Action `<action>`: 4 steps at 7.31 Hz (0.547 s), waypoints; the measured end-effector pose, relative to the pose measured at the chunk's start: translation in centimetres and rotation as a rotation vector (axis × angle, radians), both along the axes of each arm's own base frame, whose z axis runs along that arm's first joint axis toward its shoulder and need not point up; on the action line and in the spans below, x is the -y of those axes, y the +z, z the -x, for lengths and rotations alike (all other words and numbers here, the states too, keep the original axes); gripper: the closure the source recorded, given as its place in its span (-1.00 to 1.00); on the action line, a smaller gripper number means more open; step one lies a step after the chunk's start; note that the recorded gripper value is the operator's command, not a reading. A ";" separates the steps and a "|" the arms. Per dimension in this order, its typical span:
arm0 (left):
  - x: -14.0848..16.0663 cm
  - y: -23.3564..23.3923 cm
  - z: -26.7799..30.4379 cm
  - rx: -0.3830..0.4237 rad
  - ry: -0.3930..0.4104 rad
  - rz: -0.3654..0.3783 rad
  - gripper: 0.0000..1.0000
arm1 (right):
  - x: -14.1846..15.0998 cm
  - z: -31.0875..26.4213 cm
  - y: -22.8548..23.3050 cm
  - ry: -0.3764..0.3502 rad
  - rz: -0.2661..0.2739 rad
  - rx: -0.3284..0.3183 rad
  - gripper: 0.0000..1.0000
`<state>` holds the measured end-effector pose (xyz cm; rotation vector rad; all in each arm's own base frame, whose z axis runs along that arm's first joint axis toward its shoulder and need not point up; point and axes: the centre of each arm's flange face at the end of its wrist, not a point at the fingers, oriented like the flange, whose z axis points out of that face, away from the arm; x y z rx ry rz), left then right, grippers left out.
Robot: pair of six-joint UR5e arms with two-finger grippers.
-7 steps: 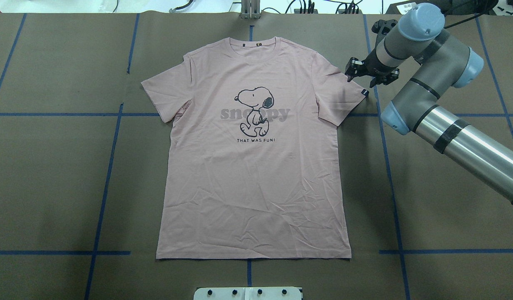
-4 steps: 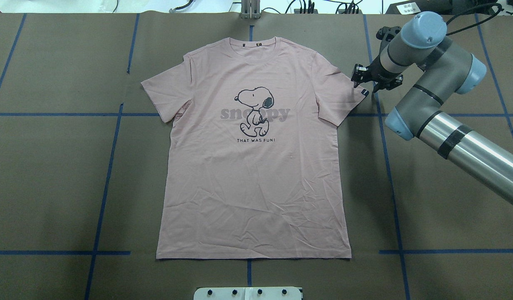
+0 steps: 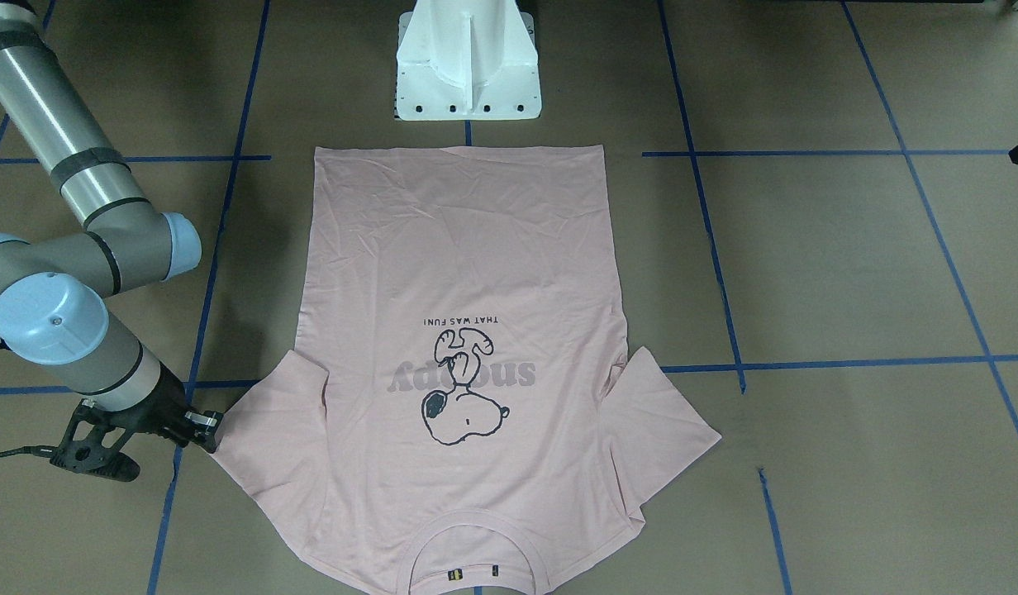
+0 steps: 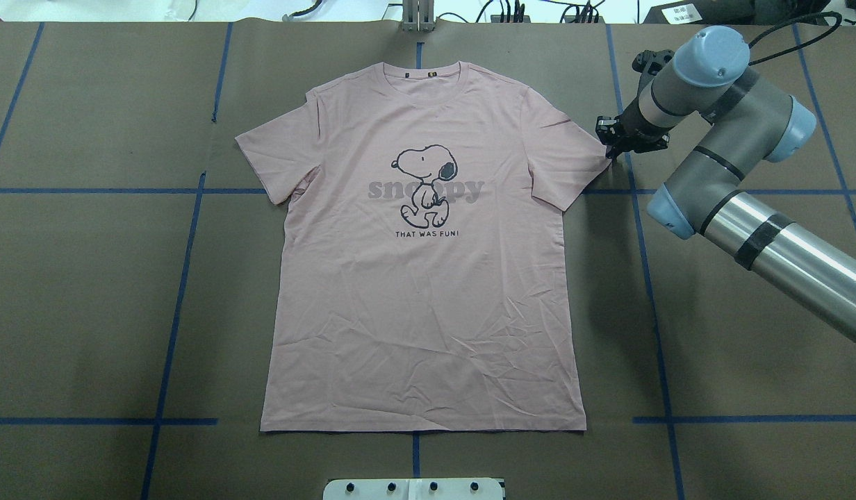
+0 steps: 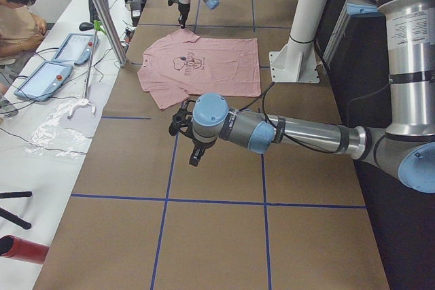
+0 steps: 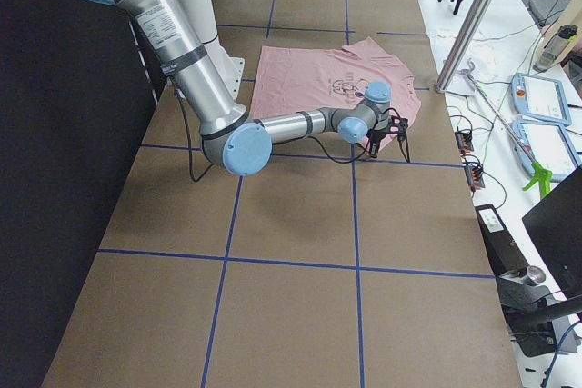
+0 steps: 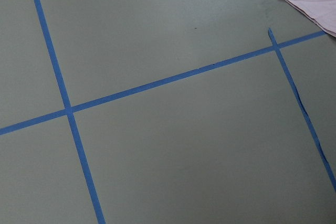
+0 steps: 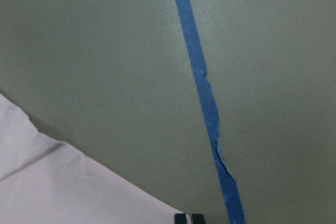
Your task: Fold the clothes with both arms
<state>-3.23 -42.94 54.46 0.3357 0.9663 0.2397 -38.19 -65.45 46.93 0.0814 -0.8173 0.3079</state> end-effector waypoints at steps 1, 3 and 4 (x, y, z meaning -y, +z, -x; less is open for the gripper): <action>-0.2 0.0 0.0 -0.005 0.001 -0.002 -1.00 | 0.0 0.1 -0.2 -0.001 -0.002 0.002 1.00; -0.3 0.1 0.0 -0.016 0.006 0.001 -1.00 | 0.2 0.4 -2.1 0.004 -0.017 0.022 1.00; -0.4 0.1 -0.1 -0.019 0.007 0.002 -1.00 | 0.2 1.1 -3.9 0.018 -0.018 0.043 1.00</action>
